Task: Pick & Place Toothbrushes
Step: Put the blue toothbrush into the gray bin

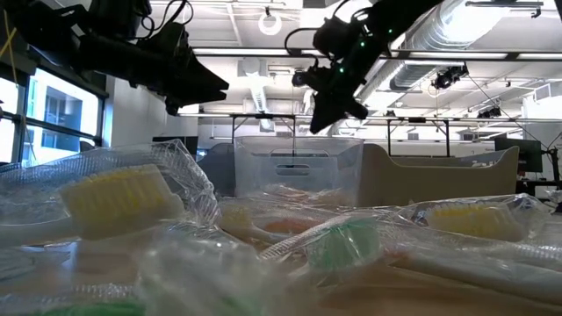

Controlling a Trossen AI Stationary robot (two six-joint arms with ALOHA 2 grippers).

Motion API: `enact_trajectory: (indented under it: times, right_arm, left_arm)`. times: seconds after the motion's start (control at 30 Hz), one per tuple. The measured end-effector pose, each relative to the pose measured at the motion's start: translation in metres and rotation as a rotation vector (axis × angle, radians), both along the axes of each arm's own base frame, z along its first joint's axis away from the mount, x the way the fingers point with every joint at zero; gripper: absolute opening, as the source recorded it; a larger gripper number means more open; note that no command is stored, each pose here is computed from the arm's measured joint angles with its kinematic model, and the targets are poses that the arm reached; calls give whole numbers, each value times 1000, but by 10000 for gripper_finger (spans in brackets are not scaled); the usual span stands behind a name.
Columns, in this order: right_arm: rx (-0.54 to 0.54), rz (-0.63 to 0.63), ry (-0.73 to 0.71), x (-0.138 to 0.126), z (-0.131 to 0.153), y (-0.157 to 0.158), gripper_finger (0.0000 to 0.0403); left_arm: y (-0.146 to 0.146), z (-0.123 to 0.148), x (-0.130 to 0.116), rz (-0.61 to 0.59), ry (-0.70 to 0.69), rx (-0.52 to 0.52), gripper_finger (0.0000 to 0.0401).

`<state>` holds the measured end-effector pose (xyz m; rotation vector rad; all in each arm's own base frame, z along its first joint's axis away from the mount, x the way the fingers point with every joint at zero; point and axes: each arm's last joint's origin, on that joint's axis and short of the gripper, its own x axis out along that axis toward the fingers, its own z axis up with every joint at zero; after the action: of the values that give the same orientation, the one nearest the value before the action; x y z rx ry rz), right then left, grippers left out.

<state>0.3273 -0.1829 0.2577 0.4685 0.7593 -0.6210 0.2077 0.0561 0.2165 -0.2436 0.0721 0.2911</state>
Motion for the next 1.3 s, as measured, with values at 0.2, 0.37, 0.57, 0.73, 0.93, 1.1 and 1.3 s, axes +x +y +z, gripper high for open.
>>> enact_trajectory:
  times: [0.2,0.37,0.57,0.73,0.93,1.1,1.3]
  right_arm:
    - [24,-8,41,5,-19,-7,88]
    - [155,-66,69,5,-41,-17,123]
    - [238,-68,132,6,-69,-26,122]
    - [257,-66,166,9,-85,-27,121]
    - [261,-71,181,10,-92,-29,123]
    - [246,-87,196,9,-96,-30,123]
    - [253,-87,228,12,-115,-33,123]
  left_arm:
    - [0,0,0,0,0,0,152]
    - [0,0,0,0,0,0,152]
    - [0,0,0,0,-1,0,152]
    - [0,0,0,0,-1,0,152]
    - [0,0,0,3,-1,0,152]
    - [0,0,0,3,-1,0,152]
    - [0,0,0,3,0,0,152]
